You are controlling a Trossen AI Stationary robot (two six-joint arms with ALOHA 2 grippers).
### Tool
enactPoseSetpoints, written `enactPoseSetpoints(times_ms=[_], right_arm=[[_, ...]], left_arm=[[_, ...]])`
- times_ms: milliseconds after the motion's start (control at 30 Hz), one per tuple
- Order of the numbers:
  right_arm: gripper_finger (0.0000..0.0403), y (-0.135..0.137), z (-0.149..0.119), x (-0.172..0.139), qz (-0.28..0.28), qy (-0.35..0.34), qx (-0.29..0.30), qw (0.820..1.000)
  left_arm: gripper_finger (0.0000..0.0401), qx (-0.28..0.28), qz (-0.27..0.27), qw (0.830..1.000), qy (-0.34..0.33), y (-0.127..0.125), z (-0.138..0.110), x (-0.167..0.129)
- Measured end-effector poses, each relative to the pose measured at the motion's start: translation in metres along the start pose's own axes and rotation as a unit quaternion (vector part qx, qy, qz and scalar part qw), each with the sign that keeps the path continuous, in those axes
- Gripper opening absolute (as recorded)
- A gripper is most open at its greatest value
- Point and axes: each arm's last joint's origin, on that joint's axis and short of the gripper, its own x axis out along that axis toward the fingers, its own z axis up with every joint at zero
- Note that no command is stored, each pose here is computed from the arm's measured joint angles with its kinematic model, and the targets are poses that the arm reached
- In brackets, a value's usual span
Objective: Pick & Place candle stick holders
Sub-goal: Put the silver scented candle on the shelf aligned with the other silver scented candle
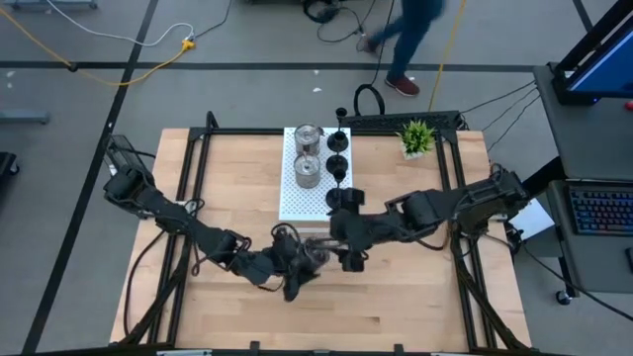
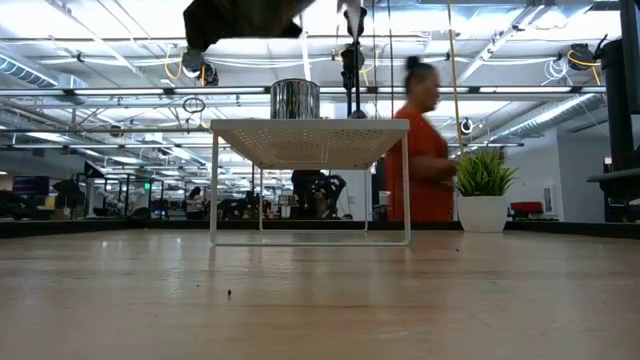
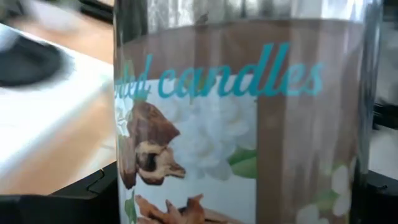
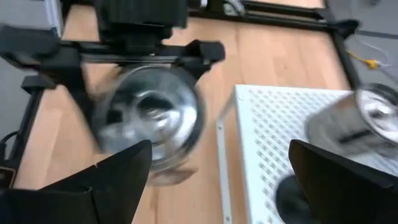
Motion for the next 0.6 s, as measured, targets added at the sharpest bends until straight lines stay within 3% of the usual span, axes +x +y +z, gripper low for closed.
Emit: enactPoseSetpoints(times_ms=[167,367,600], right_arm=[[0.0358,0.004,-0.01,-0.023,-0.044,0.017,0.013,0.999],[0.0342,0.012,-0.028,-0.046,-0.085,0.047,0.039,0.994],[0.0339,0.028,-0.054,-0.066,-0.137,0.095,0.07,0.984]], left_arm=[[0.035,0.01,0.098,0.993,-0.07,0.003,0.005,-0.005],[0.035,0.022,0.205,0.97,-0.13,0.012,0.01,-0.005],[0.035,0.008,0.249,0.958,-0.144,0.024,0.014,-0.001]])
